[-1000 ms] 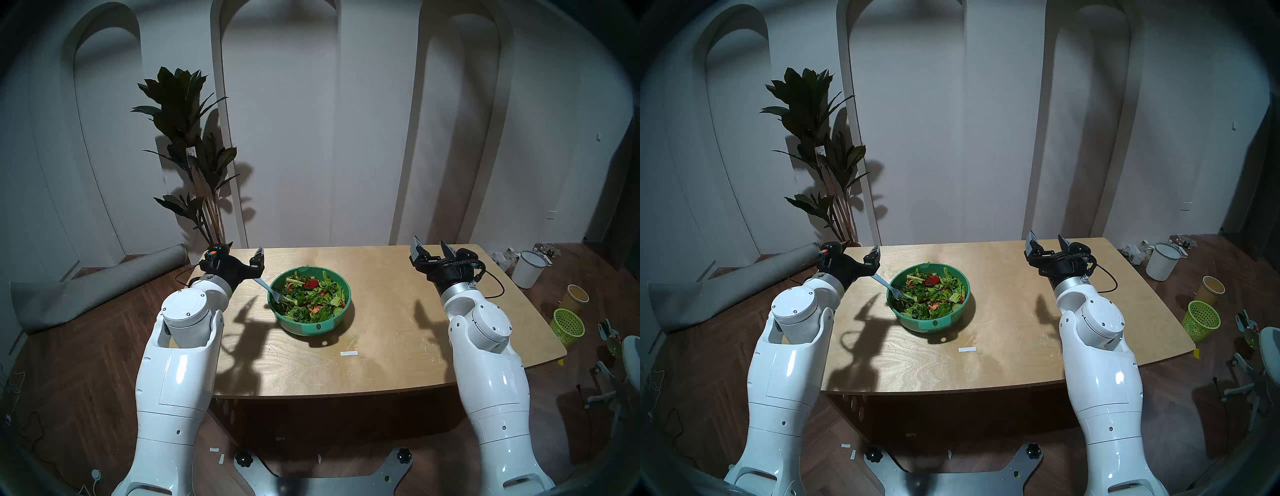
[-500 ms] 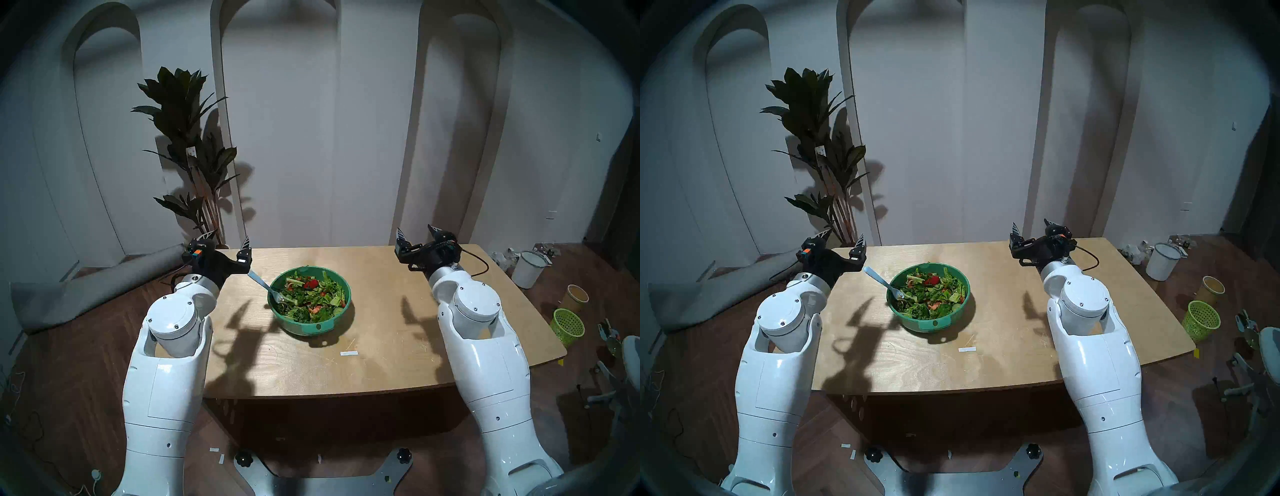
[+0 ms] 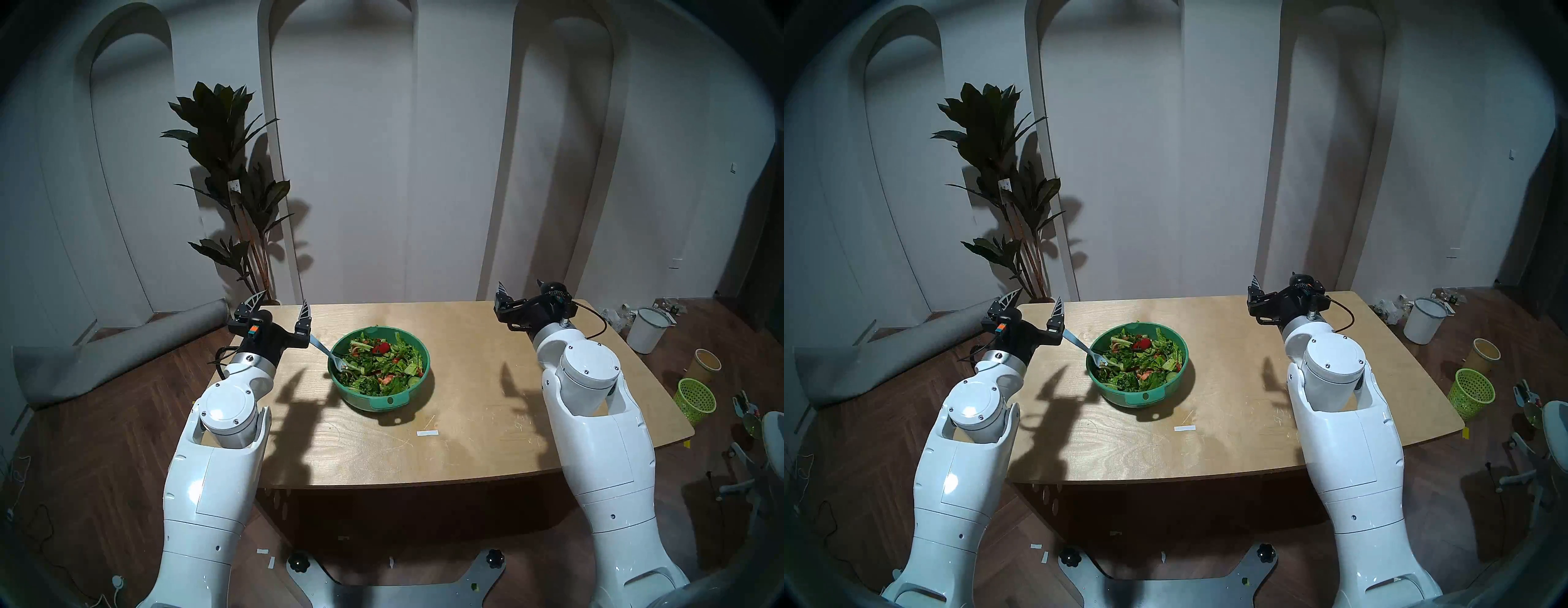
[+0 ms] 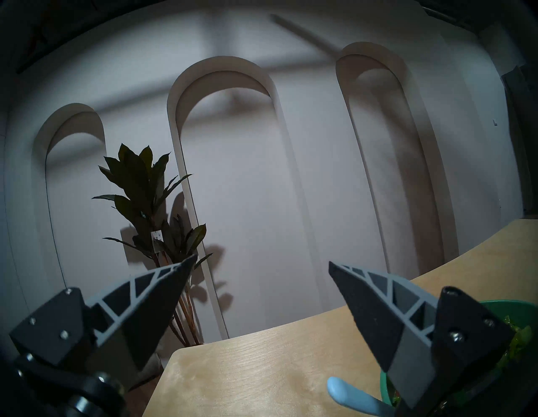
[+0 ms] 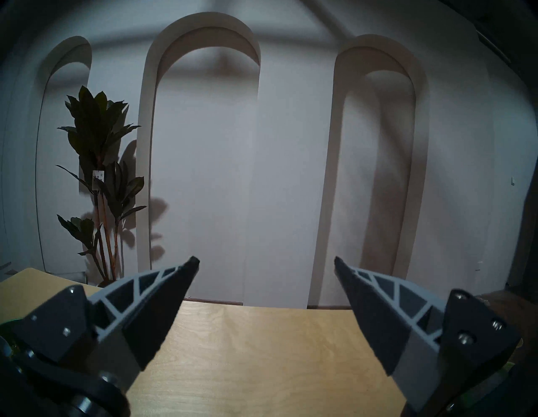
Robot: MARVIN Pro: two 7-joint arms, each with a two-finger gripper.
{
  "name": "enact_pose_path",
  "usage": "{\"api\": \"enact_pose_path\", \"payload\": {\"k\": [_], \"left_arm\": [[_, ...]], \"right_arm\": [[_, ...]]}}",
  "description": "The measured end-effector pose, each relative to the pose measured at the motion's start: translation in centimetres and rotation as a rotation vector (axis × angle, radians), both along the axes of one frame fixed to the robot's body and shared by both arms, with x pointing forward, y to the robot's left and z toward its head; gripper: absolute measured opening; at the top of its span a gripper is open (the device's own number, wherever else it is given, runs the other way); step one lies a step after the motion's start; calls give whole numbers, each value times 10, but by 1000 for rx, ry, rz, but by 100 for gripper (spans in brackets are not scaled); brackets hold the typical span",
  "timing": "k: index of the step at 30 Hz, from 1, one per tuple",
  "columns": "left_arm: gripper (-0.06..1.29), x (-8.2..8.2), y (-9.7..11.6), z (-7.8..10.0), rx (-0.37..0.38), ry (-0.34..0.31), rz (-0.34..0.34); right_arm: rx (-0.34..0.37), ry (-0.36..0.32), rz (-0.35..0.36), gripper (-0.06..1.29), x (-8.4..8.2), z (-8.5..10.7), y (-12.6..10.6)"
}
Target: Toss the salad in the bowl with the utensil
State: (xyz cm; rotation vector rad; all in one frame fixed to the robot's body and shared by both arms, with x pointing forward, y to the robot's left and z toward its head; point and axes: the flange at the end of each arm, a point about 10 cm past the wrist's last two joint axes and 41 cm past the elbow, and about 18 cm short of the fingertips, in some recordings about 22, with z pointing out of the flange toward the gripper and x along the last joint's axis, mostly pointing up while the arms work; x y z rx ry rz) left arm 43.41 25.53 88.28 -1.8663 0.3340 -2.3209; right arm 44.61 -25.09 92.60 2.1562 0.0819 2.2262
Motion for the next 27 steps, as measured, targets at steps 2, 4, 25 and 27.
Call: {"api": "enact_pose_path", "payload": {"k": [2,4,25,27], "left_arm": [[121,0,1,2,5,-3,0],[121,-1,3,5,9,-1,-6],[121,-3,15,18,-4,100,-72],[121,-3,15,18,-3,101,-74]], "right_arm": [[5,3,-2,122,-2,-1,0],[11,5,-2,122,-4,-2,-1],[-4,13,-11,122,-11,-8,11],[-5,12,-14,122,-11,-8,11]]}}
